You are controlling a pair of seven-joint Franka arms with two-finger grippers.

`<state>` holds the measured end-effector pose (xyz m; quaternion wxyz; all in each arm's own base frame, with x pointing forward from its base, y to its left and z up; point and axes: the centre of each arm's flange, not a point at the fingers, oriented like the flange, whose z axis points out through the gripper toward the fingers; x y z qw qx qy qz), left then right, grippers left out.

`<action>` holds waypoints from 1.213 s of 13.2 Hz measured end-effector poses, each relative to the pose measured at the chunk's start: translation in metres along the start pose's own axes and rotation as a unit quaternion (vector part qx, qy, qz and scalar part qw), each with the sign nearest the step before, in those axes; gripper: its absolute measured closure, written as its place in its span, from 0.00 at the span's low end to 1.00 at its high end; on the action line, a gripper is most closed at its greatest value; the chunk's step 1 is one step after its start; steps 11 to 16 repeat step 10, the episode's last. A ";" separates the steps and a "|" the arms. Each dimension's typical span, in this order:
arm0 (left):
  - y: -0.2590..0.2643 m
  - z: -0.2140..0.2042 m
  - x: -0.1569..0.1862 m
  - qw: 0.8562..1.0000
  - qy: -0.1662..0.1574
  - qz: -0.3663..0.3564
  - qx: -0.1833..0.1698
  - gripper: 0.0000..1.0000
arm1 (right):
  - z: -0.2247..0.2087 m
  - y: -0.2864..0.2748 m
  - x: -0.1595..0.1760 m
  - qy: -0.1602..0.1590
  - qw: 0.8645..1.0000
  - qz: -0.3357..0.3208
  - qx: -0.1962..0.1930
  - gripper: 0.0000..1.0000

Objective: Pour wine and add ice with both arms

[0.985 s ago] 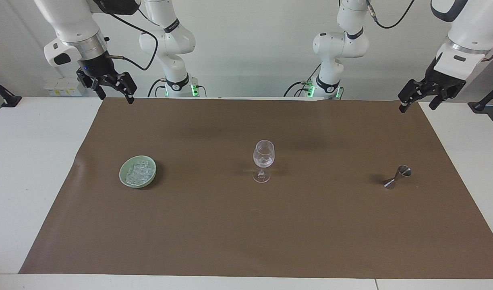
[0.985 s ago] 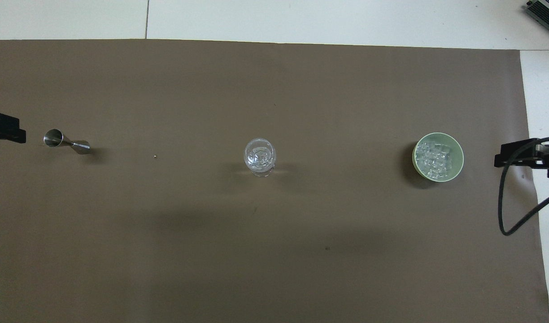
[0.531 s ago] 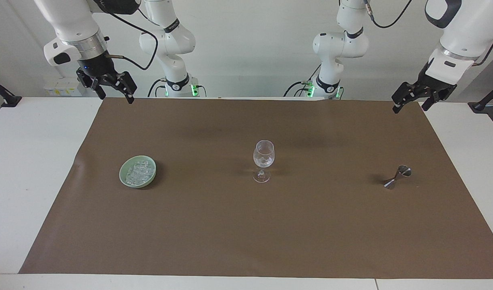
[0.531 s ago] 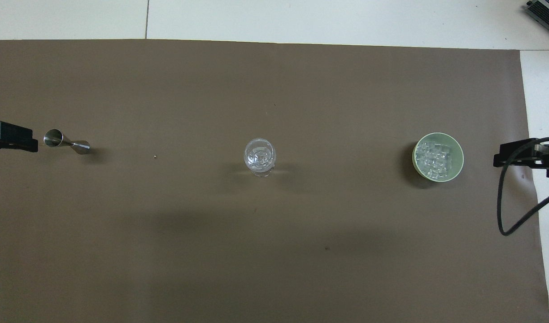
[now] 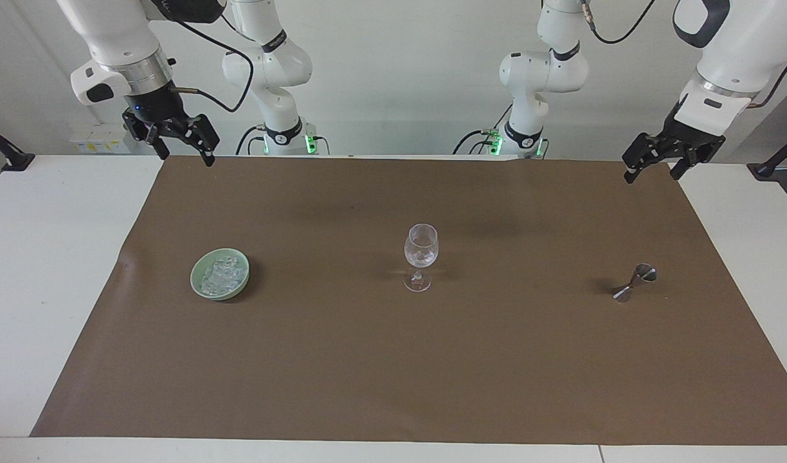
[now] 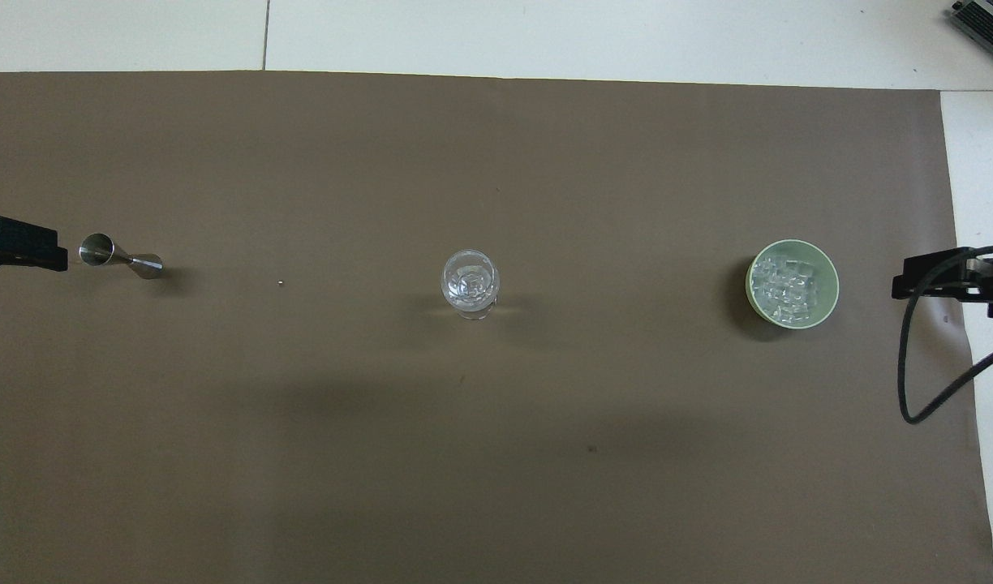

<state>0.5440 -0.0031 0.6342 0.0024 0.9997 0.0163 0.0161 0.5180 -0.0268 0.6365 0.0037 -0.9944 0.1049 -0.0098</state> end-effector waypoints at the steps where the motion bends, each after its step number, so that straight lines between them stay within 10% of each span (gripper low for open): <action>1: 0.000 -0.001 0.000 1.000 0.003 0.000 0.000 0.00 | 0.000 0.000 0.000 0.000 1.000 0.000 0.000 0.00; 16: 0.020 -0.007 -0.003 1.000 0.009 0.016 0.001 0.00 | 0.000 0.000 0.000 0.000 1.000 0.000 0.000 0.00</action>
